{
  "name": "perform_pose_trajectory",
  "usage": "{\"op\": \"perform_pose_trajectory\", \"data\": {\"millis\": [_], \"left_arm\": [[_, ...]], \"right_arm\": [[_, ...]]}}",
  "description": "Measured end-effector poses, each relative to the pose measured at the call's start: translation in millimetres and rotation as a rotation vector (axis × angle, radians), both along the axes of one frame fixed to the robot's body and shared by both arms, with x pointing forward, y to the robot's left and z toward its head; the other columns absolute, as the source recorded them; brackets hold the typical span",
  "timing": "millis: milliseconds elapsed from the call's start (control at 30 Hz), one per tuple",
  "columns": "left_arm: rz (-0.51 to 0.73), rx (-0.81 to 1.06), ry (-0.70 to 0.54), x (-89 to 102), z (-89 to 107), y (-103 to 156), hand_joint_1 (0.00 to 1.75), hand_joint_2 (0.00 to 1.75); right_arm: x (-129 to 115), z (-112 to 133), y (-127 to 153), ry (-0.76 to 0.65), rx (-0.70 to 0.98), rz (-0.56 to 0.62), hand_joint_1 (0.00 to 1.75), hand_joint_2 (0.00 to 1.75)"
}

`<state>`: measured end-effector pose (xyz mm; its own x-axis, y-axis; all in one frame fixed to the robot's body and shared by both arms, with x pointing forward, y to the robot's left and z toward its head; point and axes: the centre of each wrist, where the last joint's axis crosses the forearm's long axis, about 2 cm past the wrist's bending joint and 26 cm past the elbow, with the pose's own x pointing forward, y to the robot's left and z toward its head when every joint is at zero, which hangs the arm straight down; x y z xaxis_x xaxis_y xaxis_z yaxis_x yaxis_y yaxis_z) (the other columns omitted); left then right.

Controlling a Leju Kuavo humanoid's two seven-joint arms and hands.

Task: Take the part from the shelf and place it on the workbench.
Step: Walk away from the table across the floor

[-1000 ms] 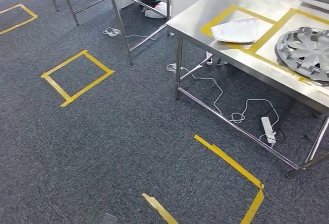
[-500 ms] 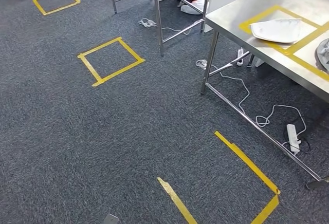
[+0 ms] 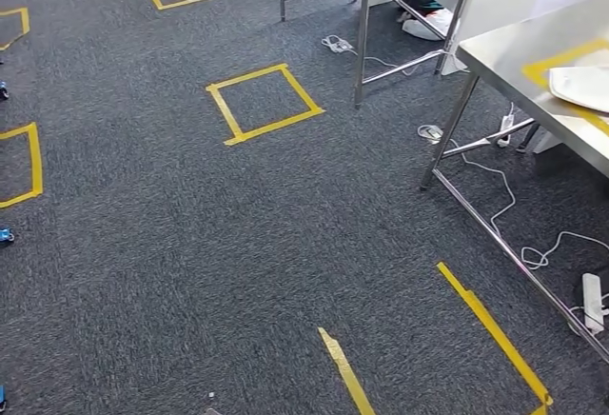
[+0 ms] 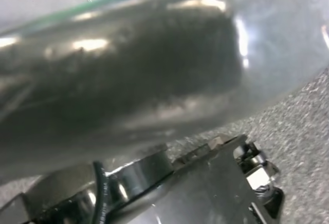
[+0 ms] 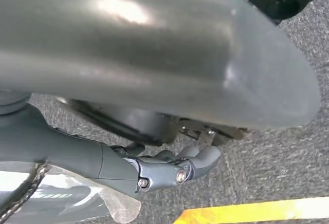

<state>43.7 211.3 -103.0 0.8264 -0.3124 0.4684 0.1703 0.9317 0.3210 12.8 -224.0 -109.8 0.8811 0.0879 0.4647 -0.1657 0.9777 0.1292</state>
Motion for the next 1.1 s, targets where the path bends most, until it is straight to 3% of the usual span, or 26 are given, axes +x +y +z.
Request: {"op": "perform_pose_trajectory", "data": {"millis": [600,1100], "left_arm": [[-0.139,0.031,-0.001,0.2,-0.5,3.1,0.00,0.00],[0.013,-0.061,0.039,-1.4,-2.1,7.9,0.00,0.00]], "right_arm": [[0.0,0.2,1.2,-0.002,0.006,0.012,0.00,0.00],[10.8,0.8,0.5,-0.081,0.005,-0.006,0.00,0.00]]}}
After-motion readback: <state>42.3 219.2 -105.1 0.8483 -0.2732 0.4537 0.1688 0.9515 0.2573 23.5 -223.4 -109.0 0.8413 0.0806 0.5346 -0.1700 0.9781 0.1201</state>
